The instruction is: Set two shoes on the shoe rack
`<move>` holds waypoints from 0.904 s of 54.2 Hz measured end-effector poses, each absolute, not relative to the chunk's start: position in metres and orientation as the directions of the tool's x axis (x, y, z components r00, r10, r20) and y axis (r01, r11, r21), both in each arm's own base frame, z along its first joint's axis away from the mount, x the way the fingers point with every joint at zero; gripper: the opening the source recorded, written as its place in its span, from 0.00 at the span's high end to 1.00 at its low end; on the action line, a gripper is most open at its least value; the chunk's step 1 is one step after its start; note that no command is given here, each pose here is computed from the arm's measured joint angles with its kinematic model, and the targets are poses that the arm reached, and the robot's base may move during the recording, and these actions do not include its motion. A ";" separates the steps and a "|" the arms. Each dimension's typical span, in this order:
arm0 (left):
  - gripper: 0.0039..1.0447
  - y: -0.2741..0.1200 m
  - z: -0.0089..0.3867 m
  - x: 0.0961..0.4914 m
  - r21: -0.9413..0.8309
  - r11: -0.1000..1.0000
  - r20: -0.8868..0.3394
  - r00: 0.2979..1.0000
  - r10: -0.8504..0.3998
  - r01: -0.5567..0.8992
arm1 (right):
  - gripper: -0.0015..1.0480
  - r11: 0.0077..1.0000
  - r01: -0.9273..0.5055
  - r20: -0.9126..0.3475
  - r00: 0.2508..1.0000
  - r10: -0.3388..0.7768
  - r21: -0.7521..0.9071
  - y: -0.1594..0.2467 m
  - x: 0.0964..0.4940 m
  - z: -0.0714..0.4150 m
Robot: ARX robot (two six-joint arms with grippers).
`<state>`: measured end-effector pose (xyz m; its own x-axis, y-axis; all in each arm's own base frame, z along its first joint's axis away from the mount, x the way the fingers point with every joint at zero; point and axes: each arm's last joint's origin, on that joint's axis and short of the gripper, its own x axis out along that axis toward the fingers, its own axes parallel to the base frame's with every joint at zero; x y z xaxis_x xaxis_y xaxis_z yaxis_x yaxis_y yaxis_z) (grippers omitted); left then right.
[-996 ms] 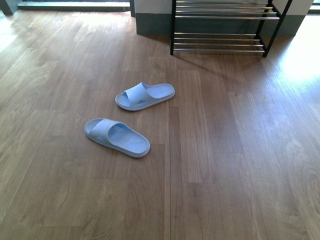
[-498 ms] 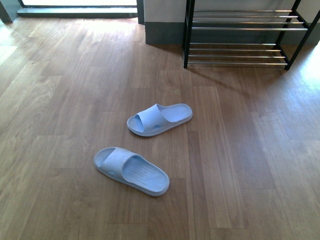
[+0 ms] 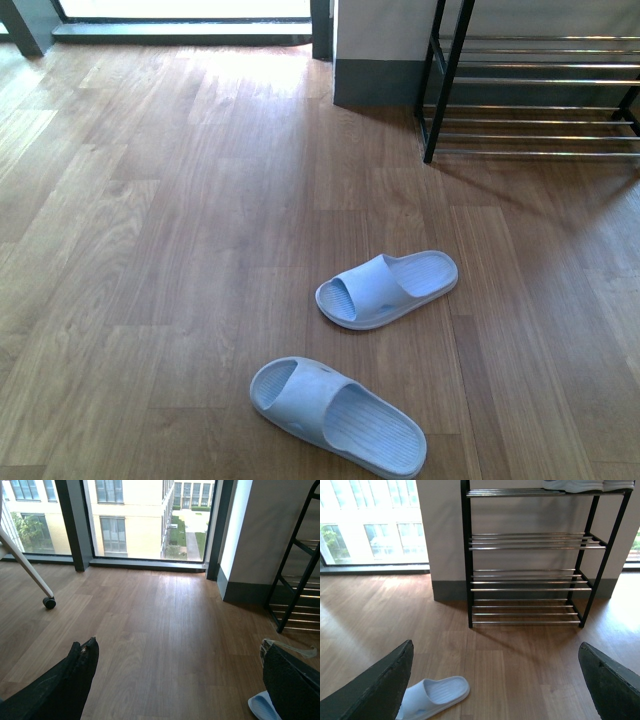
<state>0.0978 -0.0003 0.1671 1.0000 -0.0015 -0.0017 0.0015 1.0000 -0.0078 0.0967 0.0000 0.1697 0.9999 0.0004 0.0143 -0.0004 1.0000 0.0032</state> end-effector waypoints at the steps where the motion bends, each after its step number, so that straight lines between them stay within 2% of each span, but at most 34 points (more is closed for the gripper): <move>1: 0.09 0.000 0.167 0.098 -0.008 1.000 -0.002 1.000 -0.002 0.002 | 0.09 1.000 -0.001 0.014 1.000 0.001 0.003 0.000 0.097 0.170; 30: 0.09 0.000 0.167 0.098 -0.008 1.000 -0.002 1.000 -0.002 0.002 | 0.09 1.000 -0.002 0.014 1.000 0.002 0.002 0.000 0.097 0.170; 31: 0.09 0.000 0.167 0.098 -0.008 1.000 -0.002 1.000 -0.002 0.002 | 0.09 1.000 -0.011 0.011 1.000 0.011 -0.014 0.000 0.097 0.169; 34: 0.09 0.000 0.167 0.098 -0.008 1.000 -0.002 1.000 -0.002 0.002 | 0.09 0.969 -0.148 -0.054 0.989 0.140 -0.199 0.000 0.098 0.166; 35: 0.09 0.000 0.167 0.098 -0.008 1.000 -0.002 1.000 -0.002 0.002 | 0.09 0.964 -0.155 -0.064 0.987 0.145 -0.214 0.000 0.098 0.166; 38: 0.09 0.000 0.167 0.098 -0.008 1.000 -0.002 1.000 -0.003 0.003 | 0.09 0.853 -0.279 -0.114 0.960 0.255 -0.441 0.002 0.100 0.165; 42: 0.09 0.000 0.167 0.098 -0.008 1.000 -0.002 1.000 -0.003 0.003 | 0.09 0.748 -0.218 -0.085 0.973 0.213 -0.627 0.000 0.114 0.190; 45: 0.09 0.000 0.167 0.098 -0.008 1.000 -0.002 1.000 -0.003 0.003 | 0.09 0.719 -0.166 -0.060 0.983 0.171 -0.675 -0.003 0.132 0.207; 49: 0.09 0.000 0.167 0.098 -0.008 1.000 -0.002 1.000 -0.003 0.003 | 0.09 0.704 -0.166 -0.080 0.985 0.154 -0.690 -0.005 0.157 0.211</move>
